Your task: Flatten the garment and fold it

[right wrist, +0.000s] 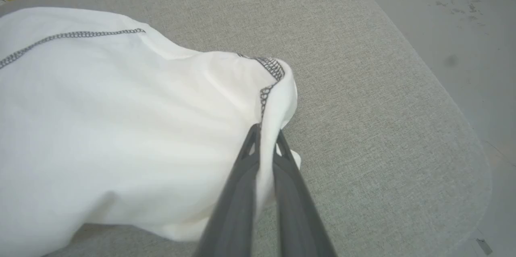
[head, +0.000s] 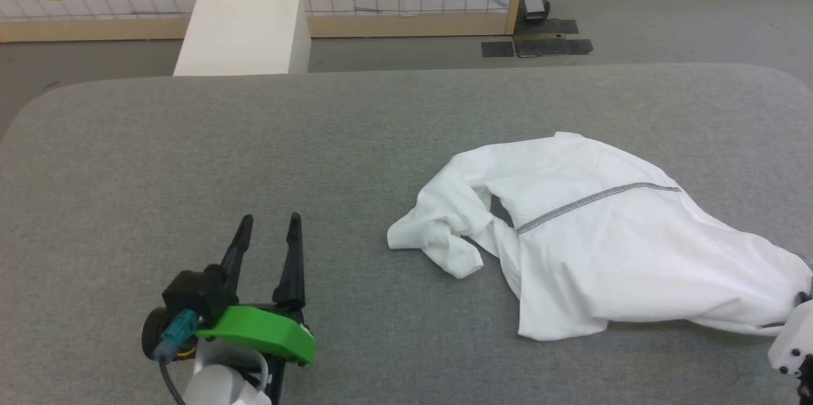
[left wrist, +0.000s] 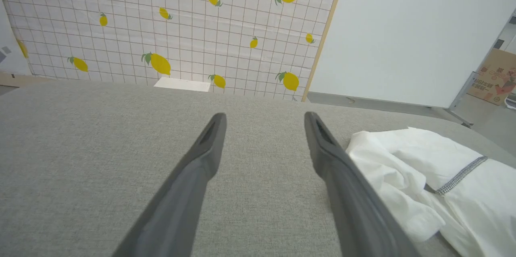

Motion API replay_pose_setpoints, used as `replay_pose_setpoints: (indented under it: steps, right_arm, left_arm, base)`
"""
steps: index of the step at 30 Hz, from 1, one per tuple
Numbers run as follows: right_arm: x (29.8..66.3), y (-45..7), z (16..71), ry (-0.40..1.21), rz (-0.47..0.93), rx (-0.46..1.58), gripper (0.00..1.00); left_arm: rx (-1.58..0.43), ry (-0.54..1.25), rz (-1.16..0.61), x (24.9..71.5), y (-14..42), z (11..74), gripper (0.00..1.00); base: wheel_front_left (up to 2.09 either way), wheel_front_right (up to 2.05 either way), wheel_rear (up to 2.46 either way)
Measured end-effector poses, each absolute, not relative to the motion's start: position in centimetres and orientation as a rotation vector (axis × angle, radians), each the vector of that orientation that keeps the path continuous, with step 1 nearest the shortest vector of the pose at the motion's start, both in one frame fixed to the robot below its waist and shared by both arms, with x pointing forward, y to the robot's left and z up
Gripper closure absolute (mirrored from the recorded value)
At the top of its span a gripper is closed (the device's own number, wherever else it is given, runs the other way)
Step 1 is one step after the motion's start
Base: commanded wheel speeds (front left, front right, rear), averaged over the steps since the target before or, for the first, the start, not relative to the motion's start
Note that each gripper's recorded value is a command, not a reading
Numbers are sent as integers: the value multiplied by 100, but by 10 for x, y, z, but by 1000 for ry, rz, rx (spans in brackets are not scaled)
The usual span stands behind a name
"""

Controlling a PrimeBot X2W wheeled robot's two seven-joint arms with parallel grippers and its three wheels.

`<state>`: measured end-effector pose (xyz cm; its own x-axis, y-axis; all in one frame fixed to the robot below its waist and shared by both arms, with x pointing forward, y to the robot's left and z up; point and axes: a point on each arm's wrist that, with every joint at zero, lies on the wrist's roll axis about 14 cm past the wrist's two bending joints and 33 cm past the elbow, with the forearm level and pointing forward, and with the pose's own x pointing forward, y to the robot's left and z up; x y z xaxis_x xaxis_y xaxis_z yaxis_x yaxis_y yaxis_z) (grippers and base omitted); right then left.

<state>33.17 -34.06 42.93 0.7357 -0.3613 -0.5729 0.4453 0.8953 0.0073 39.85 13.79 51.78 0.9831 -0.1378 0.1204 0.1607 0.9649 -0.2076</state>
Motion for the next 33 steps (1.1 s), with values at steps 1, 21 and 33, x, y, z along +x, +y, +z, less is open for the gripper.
replay_pose_setpoints:
  steps: [1, 21, 33]
  right_arm:
    - [330, -339, 429, 570, -438, 161, 0]
    - [350, -279, 490, 96, -235, 95, 0]
    - [351, -281, 471, 138, -255, 108, 0]
  left_arm:
    - [-220, -94, -167, 399, 133, 515, 0]
    - [-107, 350, -466, 486, -9, 479, 0]
    - [105, 872, -577, 476, -30, 384, 100]
  base:
    - [0, 0, 0]
    - [0, 0, 0]
    - [0, 0, 0]
